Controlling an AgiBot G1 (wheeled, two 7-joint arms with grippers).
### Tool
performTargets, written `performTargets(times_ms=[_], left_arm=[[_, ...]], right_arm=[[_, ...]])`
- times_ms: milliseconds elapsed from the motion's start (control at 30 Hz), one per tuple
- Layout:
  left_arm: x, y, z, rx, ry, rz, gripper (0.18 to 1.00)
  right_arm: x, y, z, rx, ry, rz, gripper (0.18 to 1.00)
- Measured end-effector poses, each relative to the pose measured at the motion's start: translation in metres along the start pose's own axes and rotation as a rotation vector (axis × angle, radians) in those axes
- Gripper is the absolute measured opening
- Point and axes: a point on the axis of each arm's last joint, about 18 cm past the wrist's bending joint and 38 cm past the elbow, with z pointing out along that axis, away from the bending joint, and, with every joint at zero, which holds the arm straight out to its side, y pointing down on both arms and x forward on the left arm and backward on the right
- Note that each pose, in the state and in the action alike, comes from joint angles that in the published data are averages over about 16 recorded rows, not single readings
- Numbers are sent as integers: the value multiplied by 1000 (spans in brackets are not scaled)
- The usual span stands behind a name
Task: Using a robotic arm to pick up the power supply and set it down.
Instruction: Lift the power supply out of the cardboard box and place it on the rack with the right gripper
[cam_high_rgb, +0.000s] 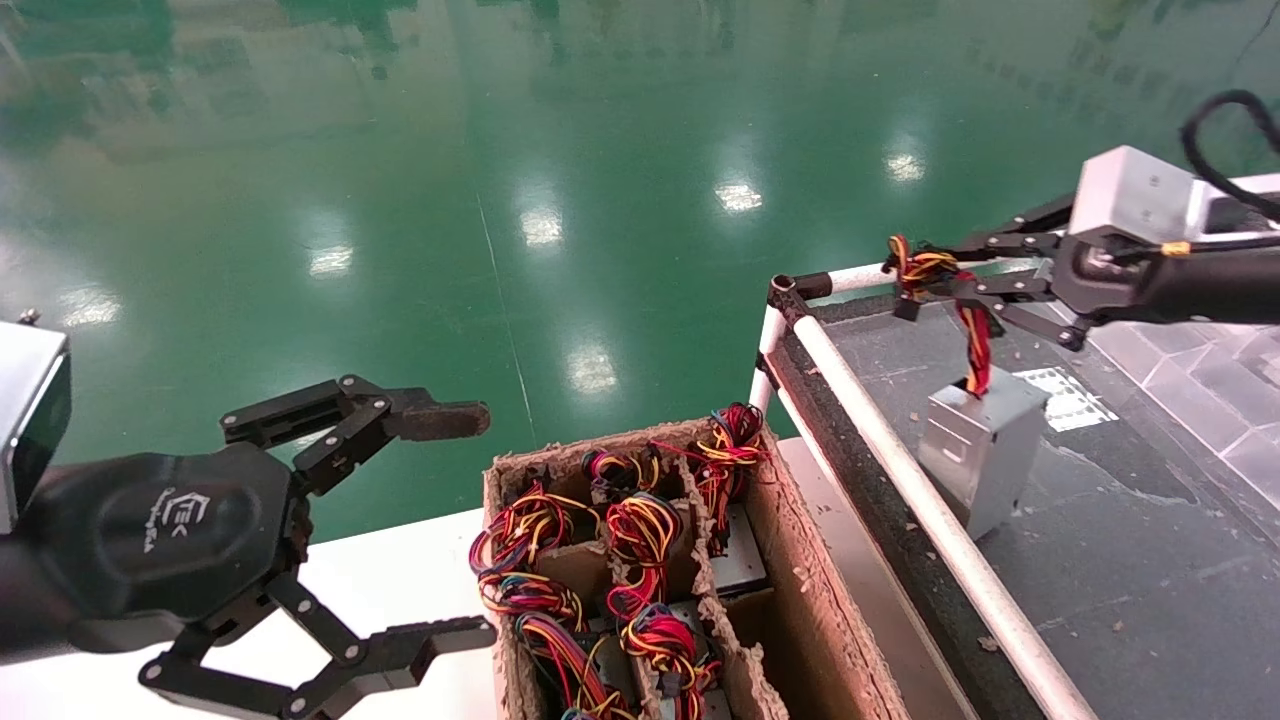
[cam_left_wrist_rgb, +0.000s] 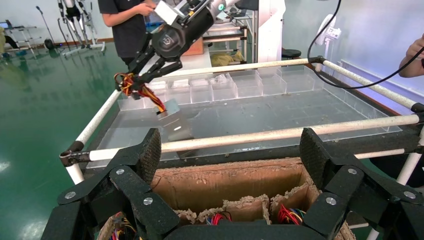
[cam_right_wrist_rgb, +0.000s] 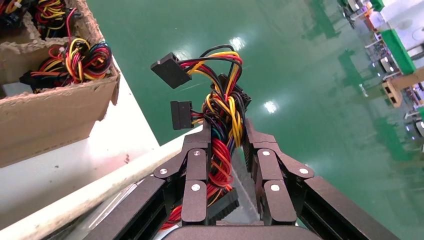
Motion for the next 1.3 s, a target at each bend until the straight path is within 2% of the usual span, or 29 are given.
performTargets(times_ms=[667,1300], left_arm=[[0,0,0,0,0,0,1001],[0,0,0,0,0,0,1001]], right_arm=[[29,-22,44,-8,76,-29,313],[58,-22,89,-99,271,-5,312]])
